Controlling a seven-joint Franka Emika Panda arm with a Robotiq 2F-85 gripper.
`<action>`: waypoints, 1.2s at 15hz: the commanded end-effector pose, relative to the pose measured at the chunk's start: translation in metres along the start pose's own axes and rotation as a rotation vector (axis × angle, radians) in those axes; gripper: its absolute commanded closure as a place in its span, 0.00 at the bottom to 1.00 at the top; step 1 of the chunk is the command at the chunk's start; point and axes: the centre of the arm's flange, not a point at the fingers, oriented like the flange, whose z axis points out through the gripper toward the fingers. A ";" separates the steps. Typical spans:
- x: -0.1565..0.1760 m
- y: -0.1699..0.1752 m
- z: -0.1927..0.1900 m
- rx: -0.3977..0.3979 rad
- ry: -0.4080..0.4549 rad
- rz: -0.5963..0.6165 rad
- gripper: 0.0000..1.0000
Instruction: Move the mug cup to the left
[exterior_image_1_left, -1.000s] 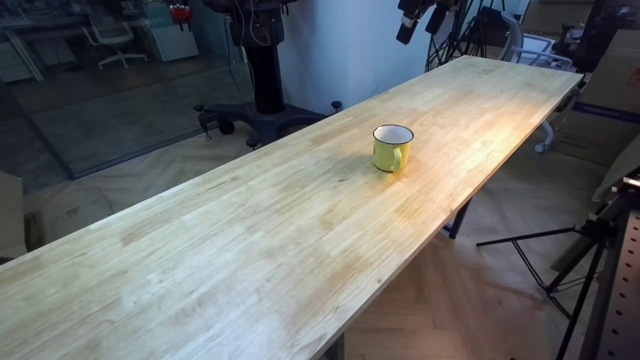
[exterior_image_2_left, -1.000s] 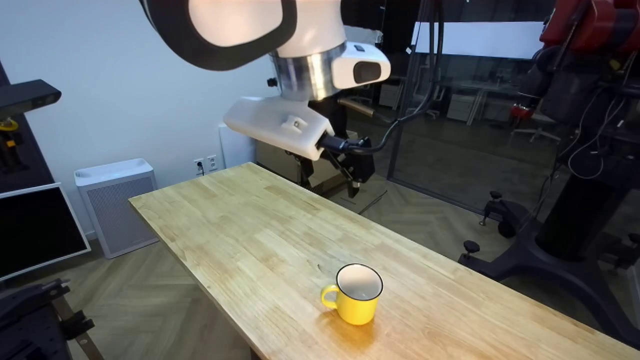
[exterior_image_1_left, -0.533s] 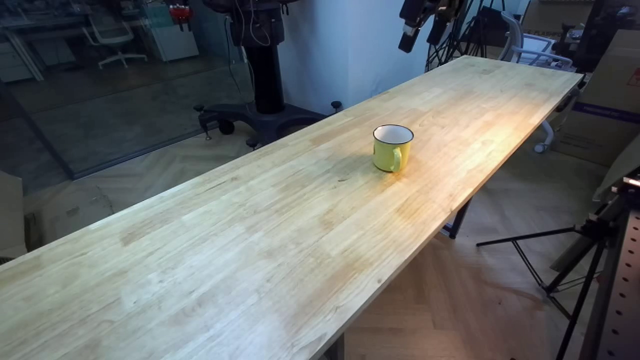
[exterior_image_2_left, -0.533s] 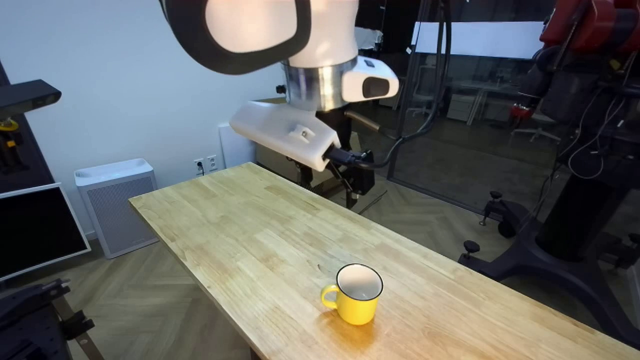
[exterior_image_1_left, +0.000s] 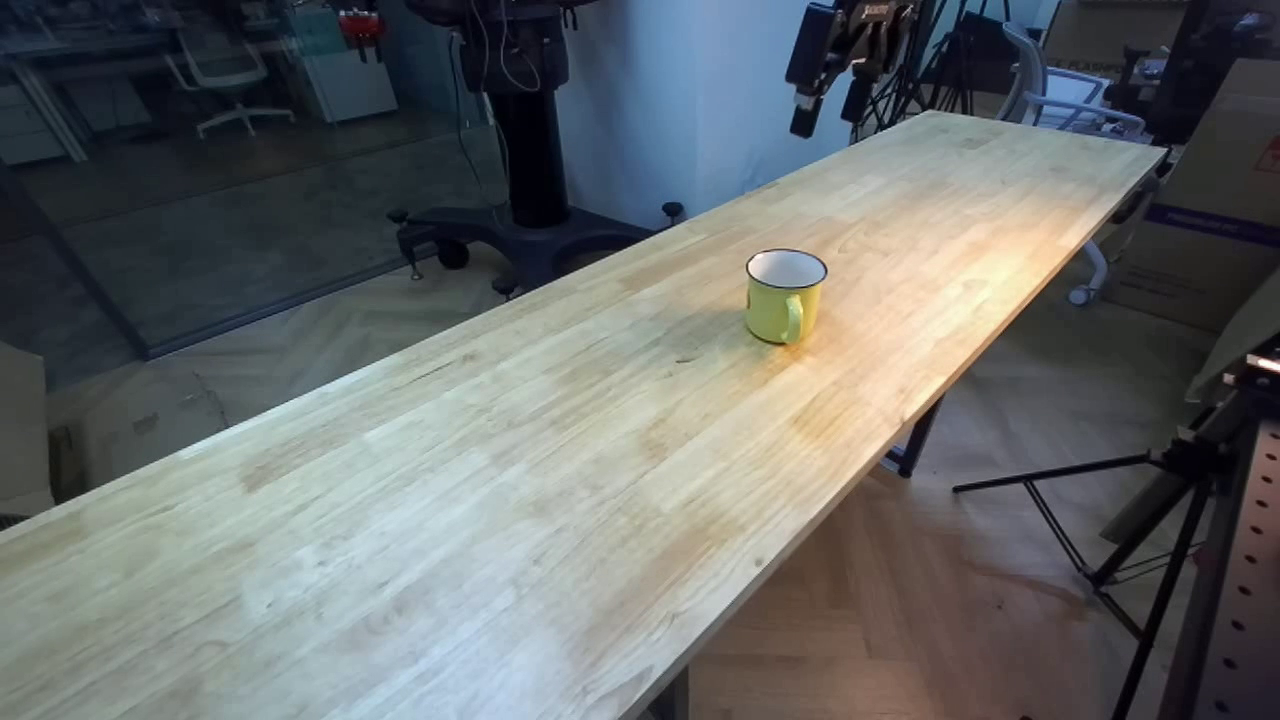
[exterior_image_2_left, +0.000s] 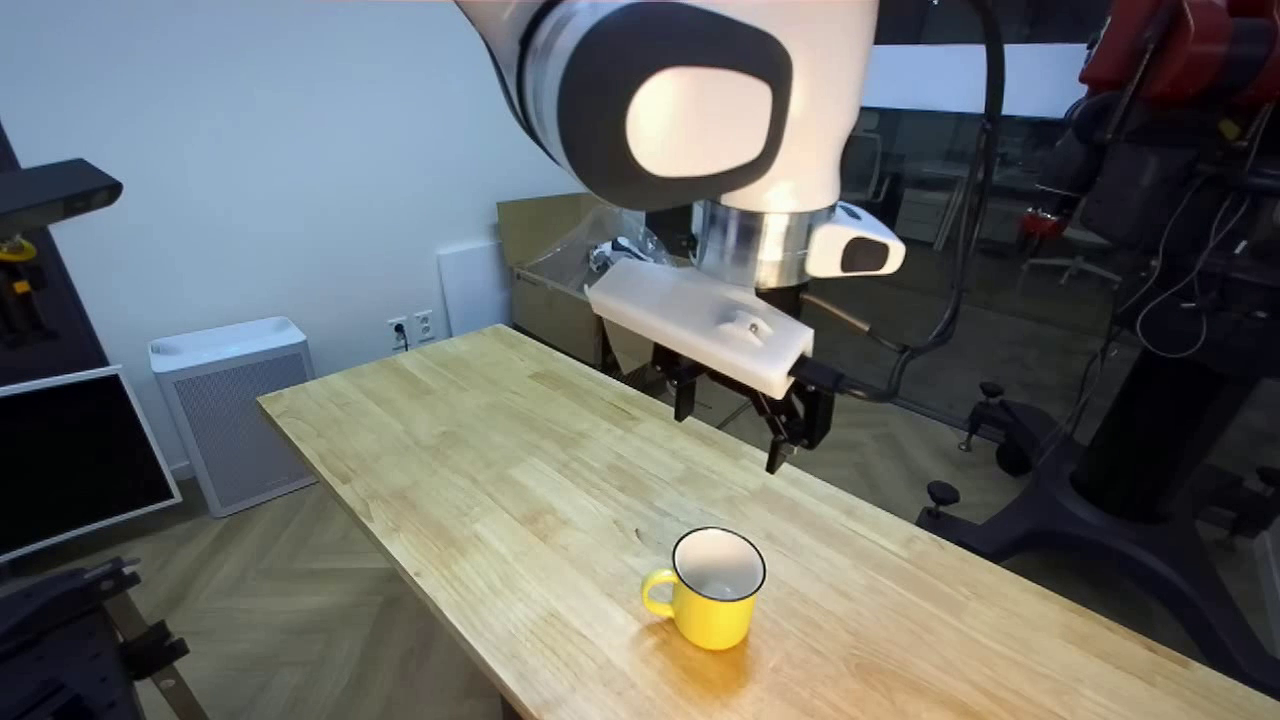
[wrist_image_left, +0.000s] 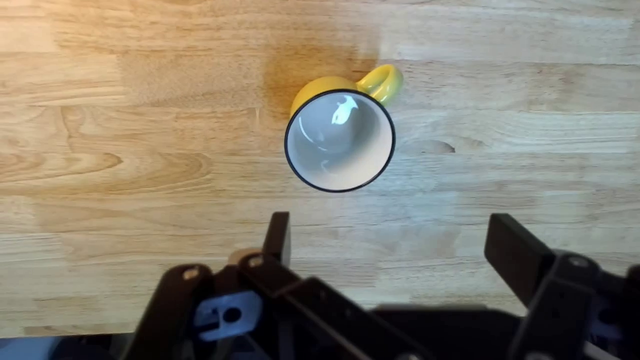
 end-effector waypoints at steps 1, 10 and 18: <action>0.040 0.000 0.025 0.009 -0.034 -0.013 0.00; 0.036 -0.043 0.097 0.052 -0.094 -0.013 0.00; 0.034 -0.049 0.121 0.050 -0.122 -0.032 0.00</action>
